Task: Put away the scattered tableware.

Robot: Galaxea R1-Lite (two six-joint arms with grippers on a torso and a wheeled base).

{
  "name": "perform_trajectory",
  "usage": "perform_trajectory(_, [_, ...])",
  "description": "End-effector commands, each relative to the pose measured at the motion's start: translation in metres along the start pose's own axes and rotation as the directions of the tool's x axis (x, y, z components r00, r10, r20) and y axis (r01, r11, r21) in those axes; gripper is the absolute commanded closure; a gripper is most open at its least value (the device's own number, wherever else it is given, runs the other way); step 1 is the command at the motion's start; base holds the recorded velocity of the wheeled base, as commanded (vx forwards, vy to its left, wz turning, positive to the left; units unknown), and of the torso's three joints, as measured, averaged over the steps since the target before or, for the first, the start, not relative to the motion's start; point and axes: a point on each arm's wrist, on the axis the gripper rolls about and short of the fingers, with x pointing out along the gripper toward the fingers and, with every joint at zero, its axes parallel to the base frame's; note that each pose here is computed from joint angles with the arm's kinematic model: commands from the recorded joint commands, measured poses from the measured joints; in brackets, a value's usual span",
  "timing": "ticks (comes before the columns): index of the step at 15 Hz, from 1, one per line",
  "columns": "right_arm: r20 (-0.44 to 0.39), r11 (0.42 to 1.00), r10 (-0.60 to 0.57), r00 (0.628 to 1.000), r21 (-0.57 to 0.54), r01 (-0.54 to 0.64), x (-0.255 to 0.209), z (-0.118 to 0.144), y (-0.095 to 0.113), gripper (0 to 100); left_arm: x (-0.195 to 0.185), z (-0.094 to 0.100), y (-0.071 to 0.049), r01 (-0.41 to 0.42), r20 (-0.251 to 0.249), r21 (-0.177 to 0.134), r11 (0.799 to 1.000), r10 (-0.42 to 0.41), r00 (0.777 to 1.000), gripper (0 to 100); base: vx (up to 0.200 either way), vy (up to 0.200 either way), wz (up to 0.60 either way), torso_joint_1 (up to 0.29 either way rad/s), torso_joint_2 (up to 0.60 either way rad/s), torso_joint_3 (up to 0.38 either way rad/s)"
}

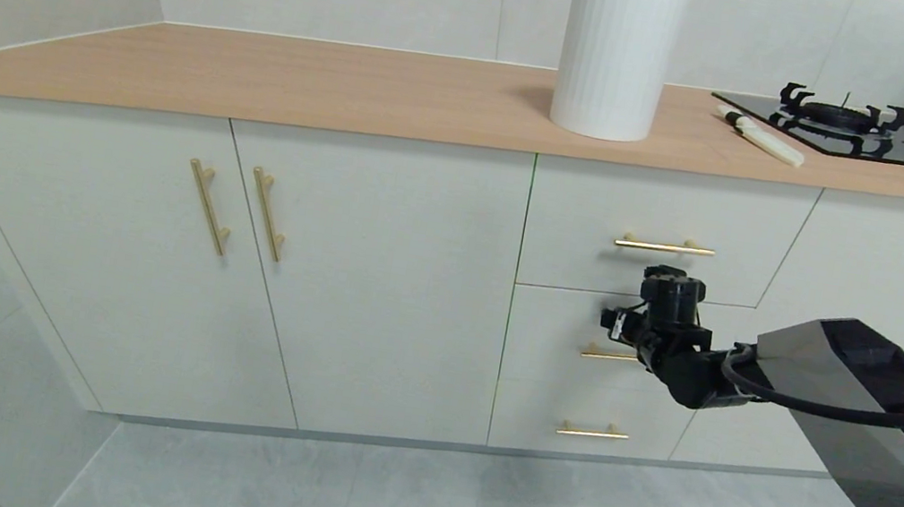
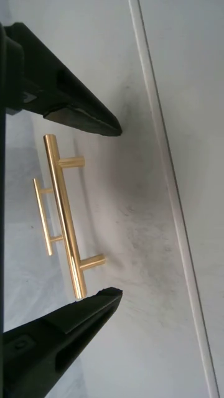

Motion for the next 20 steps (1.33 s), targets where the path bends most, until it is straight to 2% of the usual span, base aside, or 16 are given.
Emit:
perform_trajectory(1, [0.029, 1.0, -0.01, 1.0, 0.015, 0.009, 0.006, 0.002, -0.001, 0, 0.0, 0.0, 0.0, -0.001, -0.001, 0.0, 1.0, 0.001, 1.0, 0, 0.0, 0.0, 0.0, 0.0, 0.0, 0.0])
perform_trajectory(6, [0.055, 0.999, -0.042, 0.998, 0.03, 0.04, 0.001, 0.012, -0.002, 0, 0.0, 0.0, 0.0, -0.001, -0.001, 0.0, 1.0, 0.001, 1.0, 0, 0.0, 0.0, 0.0, 0.0, 0.0, 0.0])
perform_trajectory(10, [0.022, 0.999, -0.035, 0.999, 0.022, 0.034, -0.053, 0.043, -0.014, 0, 0.0, 0.0, 0.0, -0.001, 0.001, 0.0, 1.0, 0.001, 1.0, 0, 0.0, 0.0, 0.0, 0.0, 0.0, 0.0])
perform_trajectory(15, [0.081, 0.999, -0.032, 0.996, 0.045, 0.028, -0.16, 0.1, -0.039, 0, 0.0, 0.0, 0.0, -0.001, 0.001, 0.0, 1.0, 0.001, 1.0, 0, 0.0, 0.0, 0.0, 0.0, 0.0, 0.0])
perform_trajectory(16, [0.117, 0.998, -0.032, 0.993, 0.061, 0.025, -0.199, 0.114, -0.05, 0, 0.0, 0.0, 0.0, -0.001, 0.001, 0.0, 1.0, 0.001, 1.0, 0, 0.0, 0.0, 0.0, 0.0, 0.0, 0.0])
perform_trajectory(20, [0.246, 0.994, -0.063, 0.967, 0.105, 0.039, -0.326, 0.123, -0.092, 0, 0.0, 0.0, 0.0, -0.001, -0.001, 0.0, 1.0, 0.001, 1.0, 0, 0.0, 0.0, 0.0, 0.0, 0.0, 0.0])
